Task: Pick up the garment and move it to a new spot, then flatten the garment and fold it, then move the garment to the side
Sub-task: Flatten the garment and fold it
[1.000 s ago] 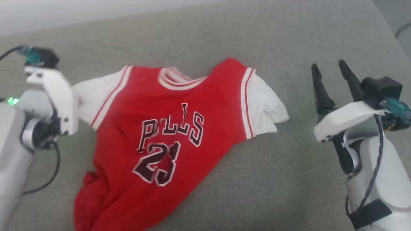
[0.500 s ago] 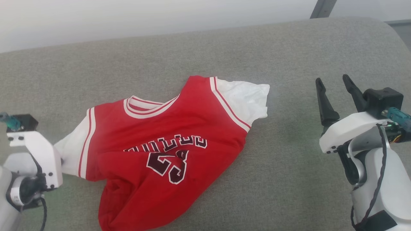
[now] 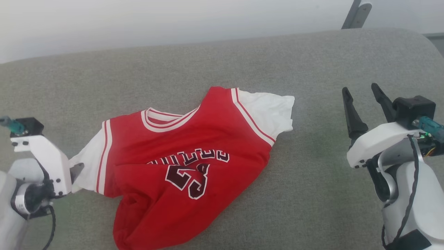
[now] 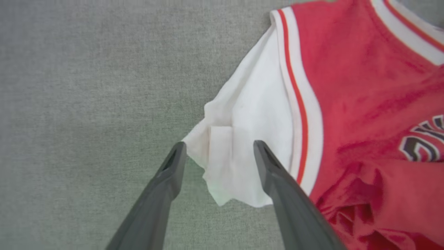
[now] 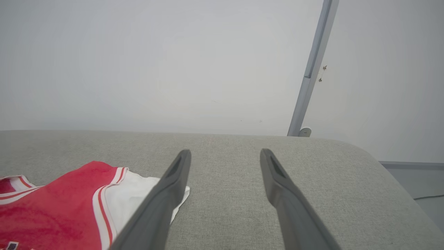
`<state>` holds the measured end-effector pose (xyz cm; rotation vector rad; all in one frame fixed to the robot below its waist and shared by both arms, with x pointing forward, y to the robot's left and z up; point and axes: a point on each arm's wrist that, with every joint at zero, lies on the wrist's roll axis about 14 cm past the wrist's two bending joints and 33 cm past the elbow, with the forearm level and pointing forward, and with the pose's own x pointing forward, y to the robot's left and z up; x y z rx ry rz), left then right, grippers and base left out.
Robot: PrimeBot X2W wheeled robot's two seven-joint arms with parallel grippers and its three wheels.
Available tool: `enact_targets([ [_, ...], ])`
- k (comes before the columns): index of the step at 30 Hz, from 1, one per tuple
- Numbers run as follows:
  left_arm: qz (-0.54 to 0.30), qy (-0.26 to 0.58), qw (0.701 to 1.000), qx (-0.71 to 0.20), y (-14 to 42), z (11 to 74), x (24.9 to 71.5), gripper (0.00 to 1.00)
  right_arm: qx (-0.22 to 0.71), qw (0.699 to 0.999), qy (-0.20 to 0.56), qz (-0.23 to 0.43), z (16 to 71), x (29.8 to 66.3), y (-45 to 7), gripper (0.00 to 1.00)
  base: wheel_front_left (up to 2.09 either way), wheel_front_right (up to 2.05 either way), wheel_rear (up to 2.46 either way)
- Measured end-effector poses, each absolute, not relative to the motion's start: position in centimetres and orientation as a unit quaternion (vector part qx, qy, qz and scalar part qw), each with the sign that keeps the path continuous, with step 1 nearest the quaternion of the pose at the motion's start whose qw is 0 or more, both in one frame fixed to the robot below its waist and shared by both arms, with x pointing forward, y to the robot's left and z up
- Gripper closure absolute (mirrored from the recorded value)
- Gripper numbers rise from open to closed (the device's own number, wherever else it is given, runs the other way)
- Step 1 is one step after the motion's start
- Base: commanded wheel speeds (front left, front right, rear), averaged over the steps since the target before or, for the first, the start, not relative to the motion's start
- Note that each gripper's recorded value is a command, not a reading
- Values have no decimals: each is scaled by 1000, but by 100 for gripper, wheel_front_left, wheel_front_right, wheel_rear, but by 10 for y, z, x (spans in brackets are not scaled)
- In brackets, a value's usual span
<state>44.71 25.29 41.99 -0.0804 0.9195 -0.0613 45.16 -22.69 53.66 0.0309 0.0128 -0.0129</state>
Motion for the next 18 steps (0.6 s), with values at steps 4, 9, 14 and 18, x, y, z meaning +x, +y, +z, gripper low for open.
enact_targets([
  [4,-36,427,904,-14,255,444,458,0,15,1000,5,-3,538,452,-225,0,0,0,0],
  [9,-28,424,905,7,261,455,468,0,14,1000,6,0,537,453,-223,0,0,0,0],
  [14,-18,446,895,5,263,448,476,0,10,1000,15,2,532,458,-223,0,0,0,0],
  [18,-7,490,872,-6,262,426,473,0,6,1000,21,-4,527,461,-228,0,0,0,0],
])
